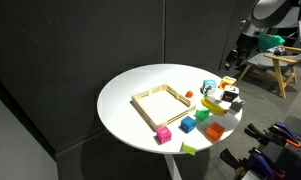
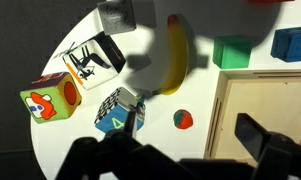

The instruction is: Pick up the yellow banana toy, turn it ninety degrees anticlockwise and put it at the edge of the table

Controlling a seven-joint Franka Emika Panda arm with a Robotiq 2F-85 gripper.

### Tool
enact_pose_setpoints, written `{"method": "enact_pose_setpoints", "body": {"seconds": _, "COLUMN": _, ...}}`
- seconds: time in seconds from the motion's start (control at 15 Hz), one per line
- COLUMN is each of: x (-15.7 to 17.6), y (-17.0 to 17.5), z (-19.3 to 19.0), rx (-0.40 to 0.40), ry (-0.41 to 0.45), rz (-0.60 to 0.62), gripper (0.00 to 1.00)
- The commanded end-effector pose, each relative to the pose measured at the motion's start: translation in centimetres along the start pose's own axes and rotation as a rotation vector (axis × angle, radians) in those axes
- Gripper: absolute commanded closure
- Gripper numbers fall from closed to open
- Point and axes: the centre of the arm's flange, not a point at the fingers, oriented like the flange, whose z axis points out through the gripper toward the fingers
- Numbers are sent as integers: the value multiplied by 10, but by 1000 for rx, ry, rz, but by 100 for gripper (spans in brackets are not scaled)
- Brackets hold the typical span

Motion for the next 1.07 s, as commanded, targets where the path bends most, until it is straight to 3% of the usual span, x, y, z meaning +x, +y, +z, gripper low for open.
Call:
{"method": "enact_pose_setpoints", "body": {"seconds": 0.0, "x": 1, "y": 4, "z": 15, "rx": -6, "ry": -25, "rz": -7, "gripper": 0}}
{"method": "enact_pose_setpoints", "body": {"seconds": 0.33, "x": -2, "y": 9, "z": 48, "rx": -7, "ry": -67, "rz": -17, "gripper": 0}}
{"method": "enact_pose_setpoints", "body": {"seconds": 1.0, "x": -4, "y": 10, "z": 112, "rx": -41, "ry": -54, "rz": -46, "gripper": 0}}
